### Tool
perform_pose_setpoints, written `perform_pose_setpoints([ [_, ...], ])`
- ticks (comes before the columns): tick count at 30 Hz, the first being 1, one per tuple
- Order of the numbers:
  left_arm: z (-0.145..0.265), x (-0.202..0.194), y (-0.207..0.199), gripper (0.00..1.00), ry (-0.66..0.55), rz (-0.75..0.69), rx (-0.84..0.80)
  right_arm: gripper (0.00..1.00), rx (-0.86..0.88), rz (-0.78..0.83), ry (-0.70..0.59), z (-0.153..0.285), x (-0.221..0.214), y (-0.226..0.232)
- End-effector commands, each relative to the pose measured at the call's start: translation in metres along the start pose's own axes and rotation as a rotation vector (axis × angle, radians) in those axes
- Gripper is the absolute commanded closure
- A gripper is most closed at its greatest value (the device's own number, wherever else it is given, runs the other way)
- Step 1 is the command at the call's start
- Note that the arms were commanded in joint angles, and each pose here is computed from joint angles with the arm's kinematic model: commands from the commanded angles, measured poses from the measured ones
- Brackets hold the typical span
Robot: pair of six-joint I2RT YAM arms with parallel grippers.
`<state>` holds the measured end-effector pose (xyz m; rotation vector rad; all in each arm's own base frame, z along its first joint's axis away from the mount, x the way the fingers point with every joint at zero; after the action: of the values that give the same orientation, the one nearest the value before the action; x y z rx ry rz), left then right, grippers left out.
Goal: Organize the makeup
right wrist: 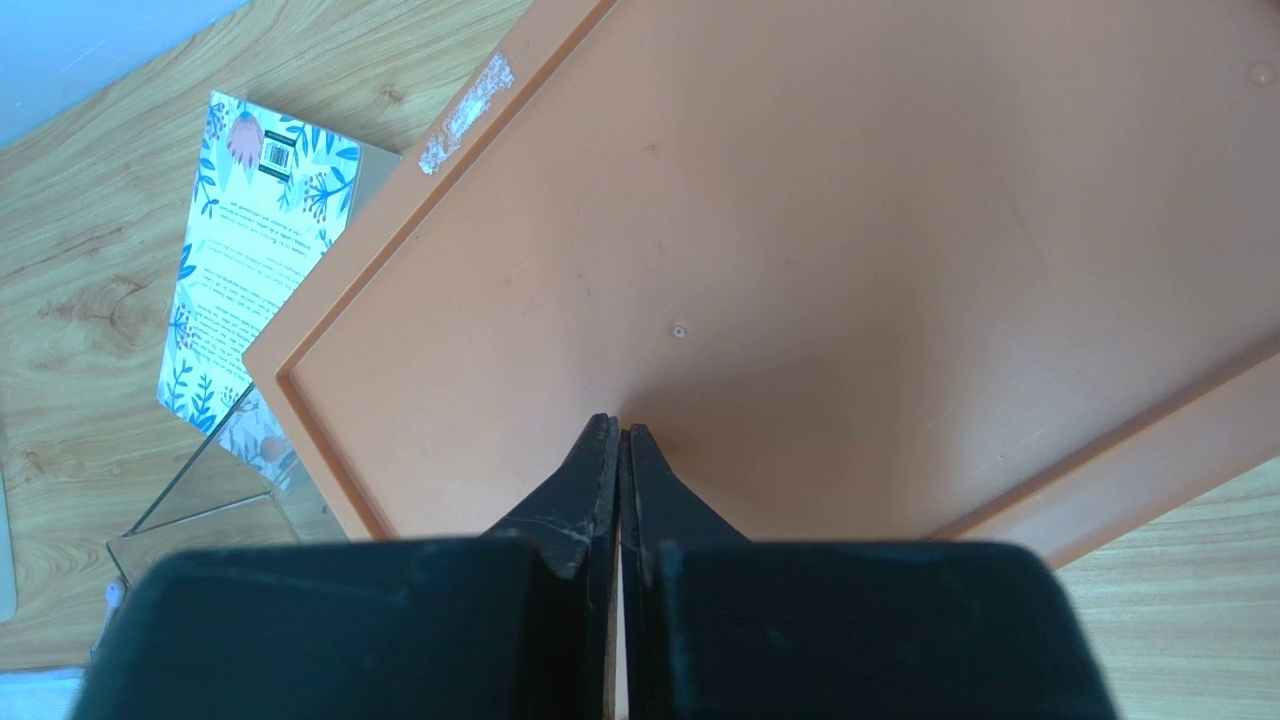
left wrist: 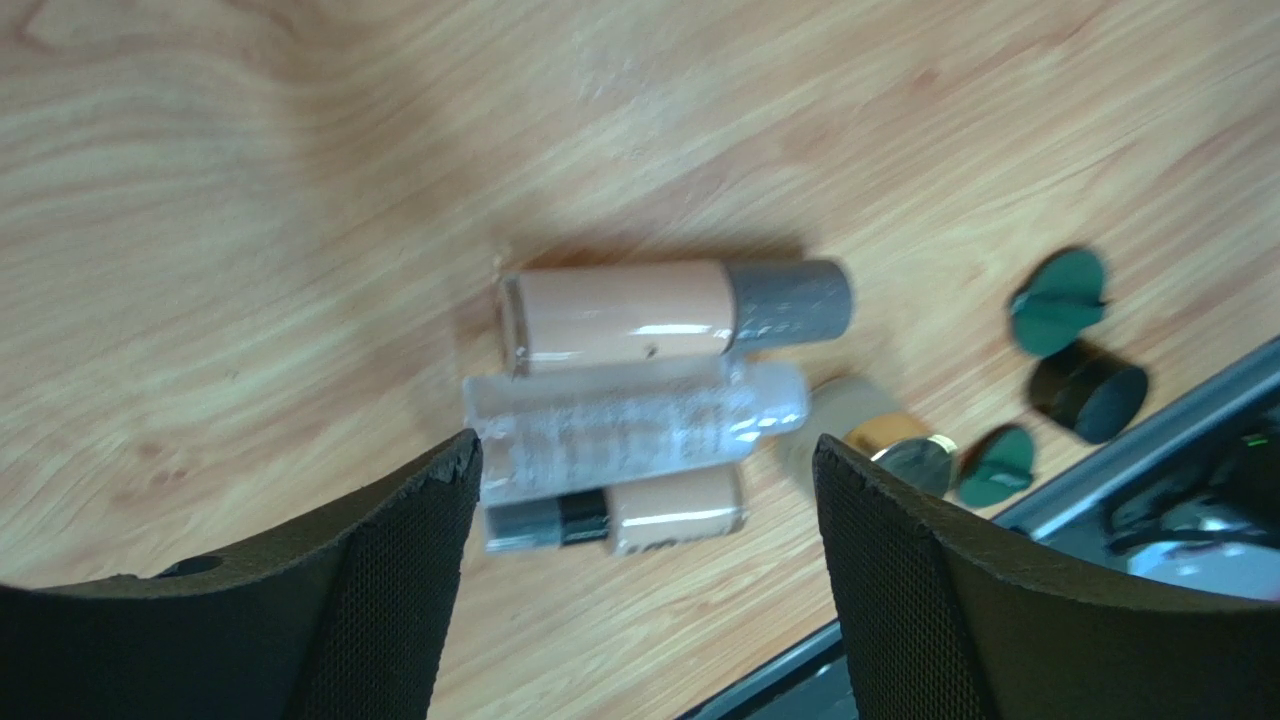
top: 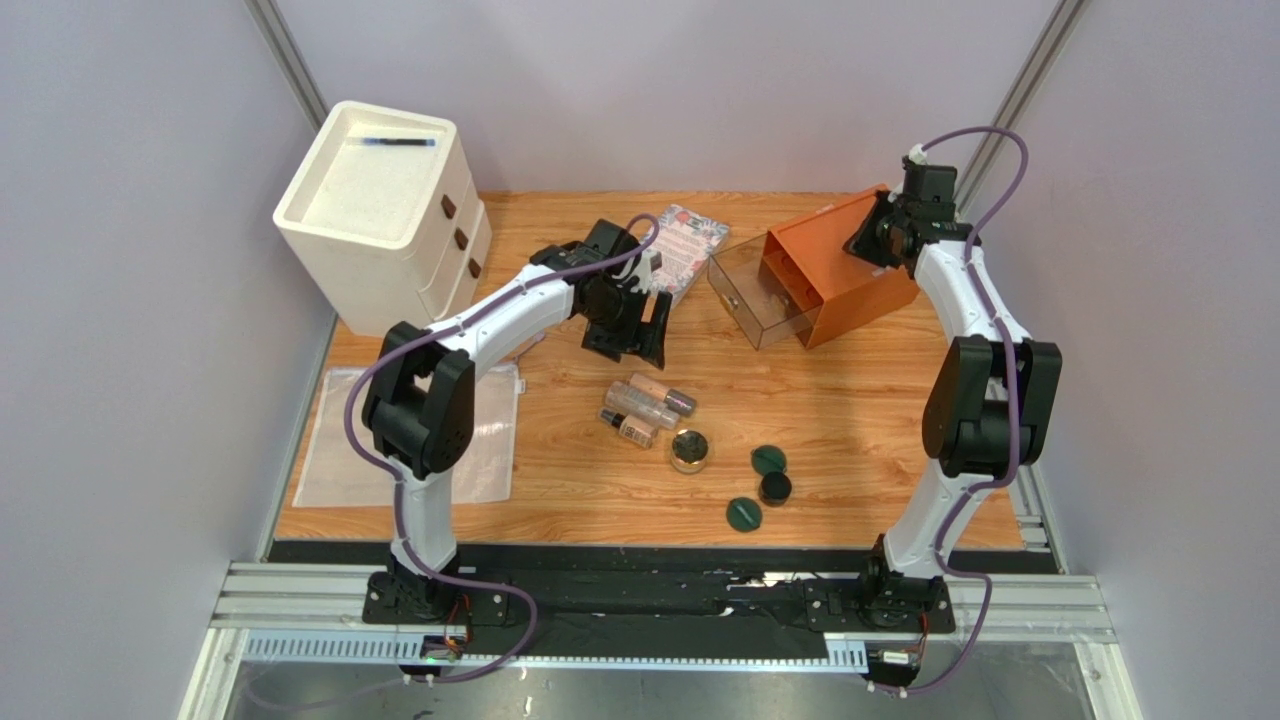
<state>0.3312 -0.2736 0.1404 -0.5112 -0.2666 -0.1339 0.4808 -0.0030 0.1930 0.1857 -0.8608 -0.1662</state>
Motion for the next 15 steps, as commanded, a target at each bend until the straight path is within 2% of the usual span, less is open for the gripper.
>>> perform_pose_setpoints([
  [1,0.006,-0.014,0.009,0.13,0.036,-0.176,0.133,1.00,-0.038,-0.012,0.236,-0.011,-0.064,-0.012],
  [9,-0.004,-0.018,0.004,0.13,0.062,-0.263,0.161,1.00,-0.030,-0.013,0.246,-0.009,-0.068,-0.011],
  [15,0.012,-0.027,0.009,0.15,0.044,-0.294,0.209,1.00,-0.023,-0.013,0.251,-0.008,-0.071,-0.011],
])
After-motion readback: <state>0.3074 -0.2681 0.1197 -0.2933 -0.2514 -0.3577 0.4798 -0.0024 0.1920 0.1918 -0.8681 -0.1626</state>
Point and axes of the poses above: each gripper's point midway between its finger pads, its own z axis back along the fingers, its own y axis along the line the jaws close on, x = y × z, the point moved 4 cm from there along z, back along the fingers, and after that the axes turned 12 degrees about z, right-handed, at the moved point
